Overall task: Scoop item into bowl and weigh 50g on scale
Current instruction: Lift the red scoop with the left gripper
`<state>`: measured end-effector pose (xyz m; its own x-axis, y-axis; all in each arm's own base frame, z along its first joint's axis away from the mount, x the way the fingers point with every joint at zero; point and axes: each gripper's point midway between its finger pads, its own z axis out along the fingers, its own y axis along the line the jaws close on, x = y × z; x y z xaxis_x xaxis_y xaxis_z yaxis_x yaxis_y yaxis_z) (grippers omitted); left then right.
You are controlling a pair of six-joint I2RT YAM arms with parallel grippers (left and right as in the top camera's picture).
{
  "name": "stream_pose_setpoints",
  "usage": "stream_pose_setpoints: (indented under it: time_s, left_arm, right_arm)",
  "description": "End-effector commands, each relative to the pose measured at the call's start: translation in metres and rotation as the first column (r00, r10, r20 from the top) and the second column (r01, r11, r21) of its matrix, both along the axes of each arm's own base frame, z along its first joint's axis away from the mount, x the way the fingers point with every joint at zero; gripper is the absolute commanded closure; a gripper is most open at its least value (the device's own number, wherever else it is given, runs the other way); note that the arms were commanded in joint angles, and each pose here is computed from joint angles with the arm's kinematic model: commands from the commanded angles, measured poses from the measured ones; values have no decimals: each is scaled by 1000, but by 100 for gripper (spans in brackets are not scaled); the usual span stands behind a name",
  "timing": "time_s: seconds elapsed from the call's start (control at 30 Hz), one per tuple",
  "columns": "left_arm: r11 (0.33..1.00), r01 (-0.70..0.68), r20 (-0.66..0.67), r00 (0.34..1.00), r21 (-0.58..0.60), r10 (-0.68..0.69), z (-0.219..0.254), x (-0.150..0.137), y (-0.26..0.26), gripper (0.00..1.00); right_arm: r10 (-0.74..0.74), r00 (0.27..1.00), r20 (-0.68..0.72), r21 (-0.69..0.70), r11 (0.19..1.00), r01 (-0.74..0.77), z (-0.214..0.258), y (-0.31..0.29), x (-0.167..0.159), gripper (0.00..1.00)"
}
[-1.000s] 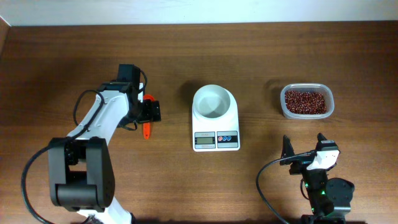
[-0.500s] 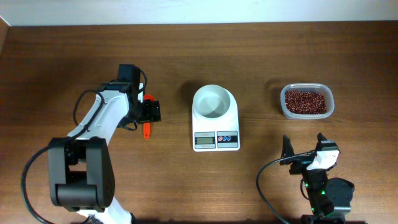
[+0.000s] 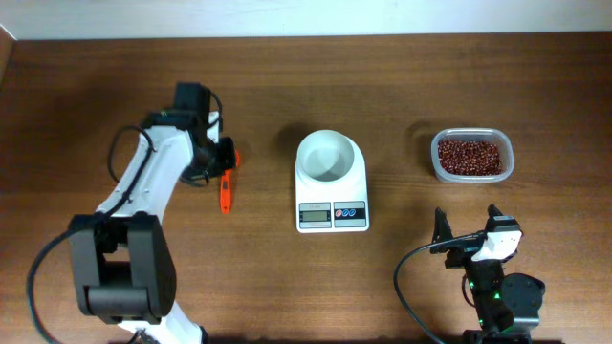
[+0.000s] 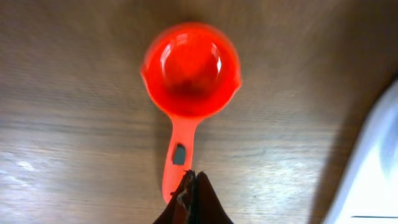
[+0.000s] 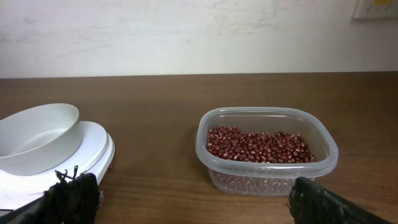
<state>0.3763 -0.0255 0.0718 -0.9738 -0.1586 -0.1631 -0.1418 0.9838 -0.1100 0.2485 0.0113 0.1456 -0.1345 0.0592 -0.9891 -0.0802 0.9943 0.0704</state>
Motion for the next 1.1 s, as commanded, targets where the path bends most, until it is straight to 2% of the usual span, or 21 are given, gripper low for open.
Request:
stream_pose_setpoints:
  time_s: [0.0, 0.1, 0.2, 0.23, 0.3, 0.4, 0.5, 0.57, 0.6, 0.63, 0.67, 0.7, 0.73, 0.8, 0.93, 0.97, 1.0, 1.07]
  left_arm:
    - [1000, -2, 39, 999, -21, 3, 59, 14, -2, 100]
    - [1000, 9, -55, 998, -18, -10, 53, -9, -7, 99]
    - [1000, 14, -158, 987, -9, -15, 21, -37, -7, 72]
    - [1000, 14, -182, 983, 5, -12, 1, -46, -4, 52]
    - [1000, 14, -171, 985, 5, -13, -22, -49, -4, 37]
    - [1000, 13, -76, 997, 2, -13, -46, -35, -4, 27]
    - [1000, 9, -6, 1000, 21, -9, -53, -22, -1, 1]
    - [999, 4, 21, 1000, 44, -5, -53, -16, 3, 1]
    - [998, 2, 21, 1000, 58, -3, -57, -18, 5, 8]
    - [998, 3, 27, 1000, 57, -4, -60, -18, 5, 28]
    - [998, 6, 35, 999, 57, -8, -63, -18, 3, 39]
    - [998, 9, 46, 999, 56, -12, -67, -18, 2, 44]
    - [998, 10, 69, 998, 55, -14, -71, -16, 1, 41]
    - [999, 8, 100, 995, 54, -14, -76, -13, 1, 44]
    - [999, 7, 132, 991, 52, -14, -74, -6, 0, 64]
    - [999, 7, 133, 991, 52, -14, -74, -6, 0, 66]
    - [999, 7, 137, 991, 51, -14, -74, -5, 0, 74]
    - [999, 7, 137, 991, 48, -14, -74, -5, 0, 83]
  right_arm:
    - [2, 1000, -5, 8, 1000, -2, -2, 1, 0, 1]
    - [2, 1000, -5, 8, 1000, -2, -2, 1, 0, 1]
    - [2, 1000, -5, 8, 1000, -2, -2, 1, 0, 1]
    - [2, 1000, -5, 8, 1000, -2, -2, 1, 0, 1]
    - [2, 1000, -5, 8, 1000, -2, -2, 1, 0, 1]
    - [2, 1000, -5, 8, 1000, -2, -2, 1, 0, 1]
    - [2, 1000, -5, 8, 1000, -2, -2, 1, 0, 1]
    - [2, 1000, -5, 8, 1000, -2, -2, 1, 0, 1]
    - [2, 1000, -5, 8, 1000, -2, -2, 1, 0, 1]
    - [2, 1000, -5, 8, 1000, -2, -2, 1, 0, 1]
    - [2, 1000, -5, 8, 1000, -2, -2, 1, 0, 1]
    - [2, 1000, -5, 8, 1000, -2, -2, 1, 0, 1]
    - [2, 1000, -5, 8, 1000, -2, -2, 1, 0, 1]
    - [2, 1000, -5, 8, 1000, -2, -2, 1, 0, 1]
    - [2, 1000, -5, 8, 1000, -2, -2, 1, 0, 1]
    - [2, 1000, -5, 8, 1000, -2, -2, 1, 0, 1]
    - [2, 1000, -5, 8, 1000, -2, -2, 1, 0, 1]
    - [2, 1000, -5, 8, 1000, -2, -2, 1, 0, 1]
